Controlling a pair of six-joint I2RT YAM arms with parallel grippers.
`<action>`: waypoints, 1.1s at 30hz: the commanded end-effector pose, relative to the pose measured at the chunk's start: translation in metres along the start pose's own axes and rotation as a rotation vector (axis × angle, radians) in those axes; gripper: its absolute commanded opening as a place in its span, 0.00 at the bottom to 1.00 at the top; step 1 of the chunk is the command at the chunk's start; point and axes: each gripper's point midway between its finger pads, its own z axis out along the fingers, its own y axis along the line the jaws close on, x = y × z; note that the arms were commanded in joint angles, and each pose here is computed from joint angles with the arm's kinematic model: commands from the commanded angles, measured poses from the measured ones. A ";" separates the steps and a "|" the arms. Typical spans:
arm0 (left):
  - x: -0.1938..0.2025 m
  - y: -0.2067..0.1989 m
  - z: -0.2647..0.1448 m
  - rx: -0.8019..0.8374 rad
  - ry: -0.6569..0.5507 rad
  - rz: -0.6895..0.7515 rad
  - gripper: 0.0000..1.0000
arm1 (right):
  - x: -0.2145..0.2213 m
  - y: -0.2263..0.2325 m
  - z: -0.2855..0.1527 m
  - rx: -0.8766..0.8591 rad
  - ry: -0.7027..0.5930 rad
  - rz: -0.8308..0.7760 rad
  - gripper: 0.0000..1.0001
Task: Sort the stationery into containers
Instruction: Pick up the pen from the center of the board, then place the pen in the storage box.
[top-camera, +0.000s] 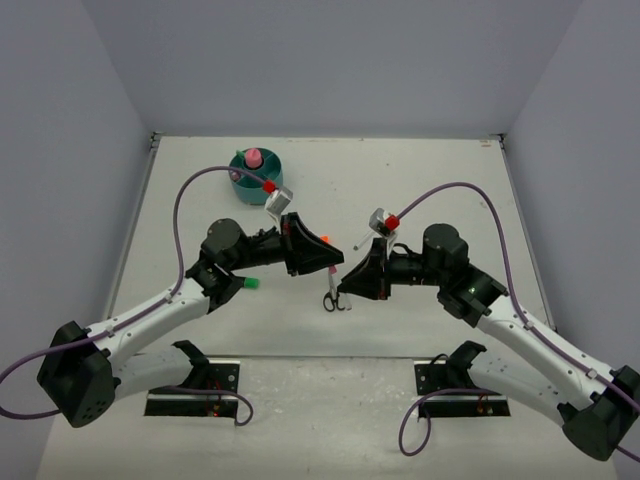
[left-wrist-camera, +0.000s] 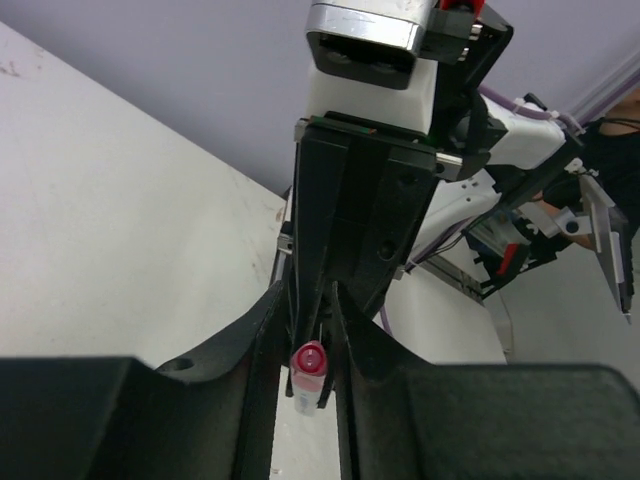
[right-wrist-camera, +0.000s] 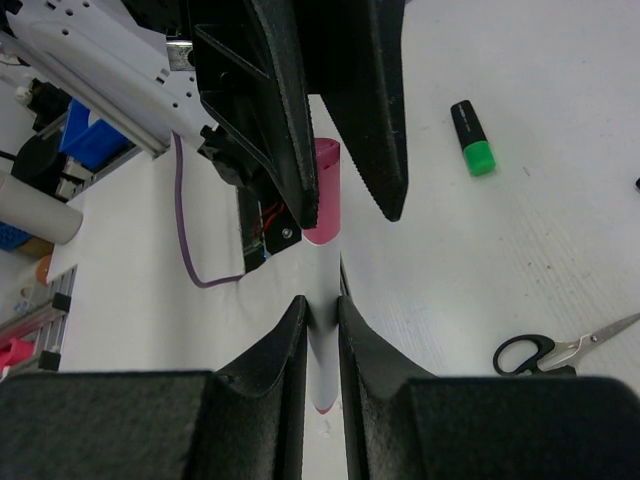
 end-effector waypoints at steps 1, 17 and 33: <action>-0.022 -0.035 0.002 0.111 -0.036 0.068 0.04 | -0.029 0.003 -0.004 0.040 -0.090 -0.056 0.00; -0.066 0.019 0.004 -0.296 -0.096 0.125 0.00 | -0.032 -0.033 -0.026 0.302 -0.175 -0.058 0.99; -0.314 0.225 -0.134 -1.478 -0.627 0.388 0.00 | -0.011 -0.111 -0.086 0.799 -0.336 -0.043 0.99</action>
